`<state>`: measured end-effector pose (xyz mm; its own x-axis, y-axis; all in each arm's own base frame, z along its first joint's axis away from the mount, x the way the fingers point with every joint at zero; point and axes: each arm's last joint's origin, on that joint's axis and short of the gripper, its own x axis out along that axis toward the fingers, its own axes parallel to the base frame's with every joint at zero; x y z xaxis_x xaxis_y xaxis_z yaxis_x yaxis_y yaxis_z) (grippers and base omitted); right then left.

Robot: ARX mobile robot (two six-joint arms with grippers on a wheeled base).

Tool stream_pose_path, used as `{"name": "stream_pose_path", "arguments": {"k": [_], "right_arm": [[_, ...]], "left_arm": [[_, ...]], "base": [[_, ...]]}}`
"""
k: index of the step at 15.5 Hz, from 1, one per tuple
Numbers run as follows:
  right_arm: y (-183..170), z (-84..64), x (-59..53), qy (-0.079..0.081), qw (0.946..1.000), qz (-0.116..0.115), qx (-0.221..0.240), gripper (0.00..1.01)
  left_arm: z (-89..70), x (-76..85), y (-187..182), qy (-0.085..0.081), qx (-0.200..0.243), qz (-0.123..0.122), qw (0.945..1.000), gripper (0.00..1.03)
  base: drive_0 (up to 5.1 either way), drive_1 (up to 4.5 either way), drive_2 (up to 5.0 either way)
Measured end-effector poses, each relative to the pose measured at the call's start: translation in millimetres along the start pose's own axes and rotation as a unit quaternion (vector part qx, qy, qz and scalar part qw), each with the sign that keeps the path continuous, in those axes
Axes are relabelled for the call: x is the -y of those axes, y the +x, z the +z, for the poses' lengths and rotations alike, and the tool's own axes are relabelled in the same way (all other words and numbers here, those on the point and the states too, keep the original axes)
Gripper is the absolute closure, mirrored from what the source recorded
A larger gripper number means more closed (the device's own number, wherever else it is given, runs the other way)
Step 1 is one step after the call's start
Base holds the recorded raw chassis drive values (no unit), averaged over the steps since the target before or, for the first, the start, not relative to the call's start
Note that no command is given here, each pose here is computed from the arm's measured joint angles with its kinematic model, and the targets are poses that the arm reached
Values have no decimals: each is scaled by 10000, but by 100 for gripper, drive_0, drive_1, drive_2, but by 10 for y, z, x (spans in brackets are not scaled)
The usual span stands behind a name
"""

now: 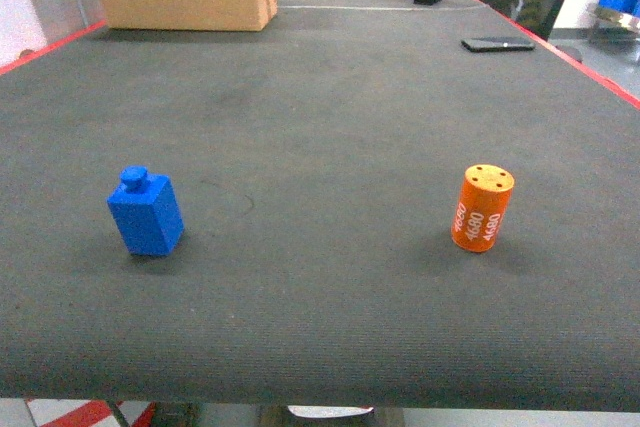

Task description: Sort blue parts and orange caps into right shelf containers

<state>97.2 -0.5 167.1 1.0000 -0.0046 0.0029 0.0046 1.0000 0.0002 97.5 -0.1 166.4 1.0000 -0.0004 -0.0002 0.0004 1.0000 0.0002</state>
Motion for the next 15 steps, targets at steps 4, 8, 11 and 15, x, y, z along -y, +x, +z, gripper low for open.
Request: {"name": "stream_pose_path", "arguments": {"k": [4, 8, 11, 15], "right_arm": [[0, 0, 0, 0, 10000, 0, 0, 3], [0, 0, 0, 0, 10000, 0, 0, 3], [0, 0, 0, 0, 10000, 2, 0, 3], [166, 0, -135, -8, 9975, 156, -685, 3]], "left_arm": [[0, 0, 0, 0, 0, 0, 10000, 5], [0, 0, 0, 0, 0, 0, 10000, 5], [0, 0, 0, 0, 0, 0, 10000, 5], [61, 51, 160, 172, -146, 762, 9968, 5]], "base": [[0, 0, 0], [0, 0, 0], [0, 0, 0], [0, 0, 0]]}}
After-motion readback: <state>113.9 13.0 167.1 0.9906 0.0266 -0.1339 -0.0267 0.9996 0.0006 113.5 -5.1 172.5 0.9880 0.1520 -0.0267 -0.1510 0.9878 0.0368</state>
